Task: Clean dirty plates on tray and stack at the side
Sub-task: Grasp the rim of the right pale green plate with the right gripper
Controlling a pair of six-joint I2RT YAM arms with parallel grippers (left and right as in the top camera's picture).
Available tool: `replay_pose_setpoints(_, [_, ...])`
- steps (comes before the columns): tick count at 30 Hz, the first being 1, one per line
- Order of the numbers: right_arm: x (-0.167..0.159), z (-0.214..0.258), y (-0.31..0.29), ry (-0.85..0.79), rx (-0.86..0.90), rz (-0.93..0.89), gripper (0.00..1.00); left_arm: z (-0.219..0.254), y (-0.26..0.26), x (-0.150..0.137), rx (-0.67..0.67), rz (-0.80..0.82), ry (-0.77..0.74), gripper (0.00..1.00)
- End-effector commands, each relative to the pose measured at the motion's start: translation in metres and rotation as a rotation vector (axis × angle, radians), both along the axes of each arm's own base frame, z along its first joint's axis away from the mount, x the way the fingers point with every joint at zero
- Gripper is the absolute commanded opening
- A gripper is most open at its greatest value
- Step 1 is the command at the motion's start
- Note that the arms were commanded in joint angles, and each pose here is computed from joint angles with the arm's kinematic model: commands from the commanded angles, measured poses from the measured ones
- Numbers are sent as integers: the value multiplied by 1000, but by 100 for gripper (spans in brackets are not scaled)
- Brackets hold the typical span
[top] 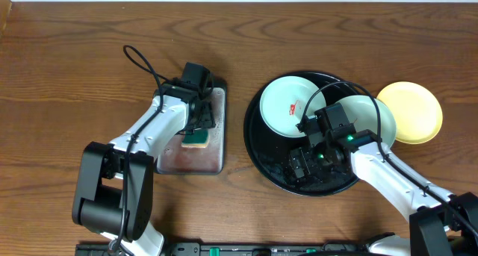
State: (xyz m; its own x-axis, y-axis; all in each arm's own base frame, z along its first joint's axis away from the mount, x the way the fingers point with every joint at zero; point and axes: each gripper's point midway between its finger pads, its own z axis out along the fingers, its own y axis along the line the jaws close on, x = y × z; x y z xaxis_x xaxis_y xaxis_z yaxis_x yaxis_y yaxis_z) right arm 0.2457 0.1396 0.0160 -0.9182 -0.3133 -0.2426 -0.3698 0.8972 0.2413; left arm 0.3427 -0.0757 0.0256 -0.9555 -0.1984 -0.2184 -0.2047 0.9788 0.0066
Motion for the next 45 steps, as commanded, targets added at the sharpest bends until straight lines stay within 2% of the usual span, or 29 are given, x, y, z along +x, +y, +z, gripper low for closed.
replay_pose_setpoints(1, [-3,-4,0,14,-8,-4,99,-3,3,-1,7,5,8,81])
replay_pose_setpoints(45, [-3,-4,0,14,-8,-4,99,-3,3,-1,7,5,8,83])
